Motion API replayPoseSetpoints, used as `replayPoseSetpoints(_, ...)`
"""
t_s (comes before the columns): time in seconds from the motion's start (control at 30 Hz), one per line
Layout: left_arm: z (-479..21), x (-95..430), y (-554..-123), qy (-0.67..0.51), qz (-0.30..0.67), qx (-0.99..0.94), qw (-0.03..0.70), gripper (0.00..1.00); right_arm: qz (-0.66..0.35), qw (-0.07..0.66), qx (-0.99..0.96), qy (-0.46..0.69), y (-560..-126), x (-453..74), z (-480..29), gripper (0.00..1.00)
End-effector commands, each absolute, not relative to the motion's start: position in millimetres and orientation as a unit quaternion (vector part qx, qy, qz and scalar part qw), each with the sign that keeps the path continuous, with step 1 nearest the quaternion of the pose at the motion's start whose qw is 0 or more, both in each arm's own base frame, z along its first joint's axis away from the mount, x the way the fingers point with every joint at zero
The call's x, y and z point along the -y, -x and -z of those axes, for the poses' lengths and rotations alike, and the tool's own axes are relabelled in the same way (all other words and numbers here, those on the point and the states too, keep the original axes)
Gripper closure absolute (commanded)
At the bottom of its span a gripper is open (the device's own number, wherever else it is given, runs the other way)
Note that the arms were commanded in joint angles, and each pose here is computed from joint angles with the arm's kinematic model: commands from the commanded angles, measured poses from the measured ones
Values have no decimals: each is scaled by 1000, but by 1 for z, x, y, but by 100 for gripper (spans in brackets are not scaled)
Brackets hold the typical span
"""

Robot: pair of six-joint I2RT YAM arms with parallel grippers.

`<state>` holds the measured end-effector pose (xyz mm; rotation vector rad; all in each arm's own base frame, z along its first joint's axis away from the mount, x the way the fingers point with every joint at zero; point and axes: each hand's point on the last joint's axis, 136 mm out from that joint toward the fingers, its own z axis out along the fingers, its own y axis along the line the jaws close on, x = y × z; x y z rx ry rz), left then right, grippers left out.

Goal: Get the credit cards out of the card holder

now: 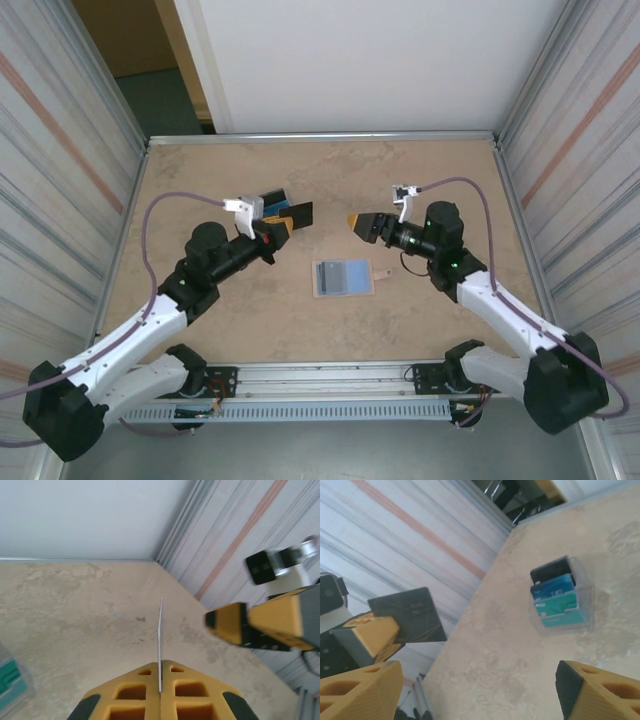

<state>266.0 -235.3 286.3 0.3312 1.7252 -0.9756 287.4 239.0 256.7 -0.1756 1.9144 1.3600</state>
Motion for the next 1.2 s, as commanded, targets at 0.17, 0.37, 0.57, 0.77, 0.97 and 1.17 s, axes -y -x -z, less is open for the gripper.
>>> replayPoseSetpoints(0.17, -311, 247, -260, -126, 492, -677, 532, 100, -608, 367, -685, 161, -280, -292, -305, 28)
replayPoseSetpoints(0.37, -313, 251, -260, -127, 507, -669, 528, 100, -624, 358, -668, 193, -276, -310, -313, 37)
replayPoseSetpoints(0.57, -315, 254, -259, -125, 522, -661, 525, 100, -645, 335, -653, 214, -270, -319, -318, 49)
replayPoseSetpoints(0.77, -316, 252, -260, -118, 526, -659, 525, 100, -652, 328, -642, 233, -262, -321, -323, 75)
replayPoseSetpoints(0.97, -312, 253, -259, -135, 512, -678, 510, 74, -636, 324, -653, 253, -255, -319, -320, 100)
replayPoseSetpoints(1.17, -323, 251, -239, -254, 445, -693, 508, 33, -576, 327, -694, 283, -245, -308, -304, 100)
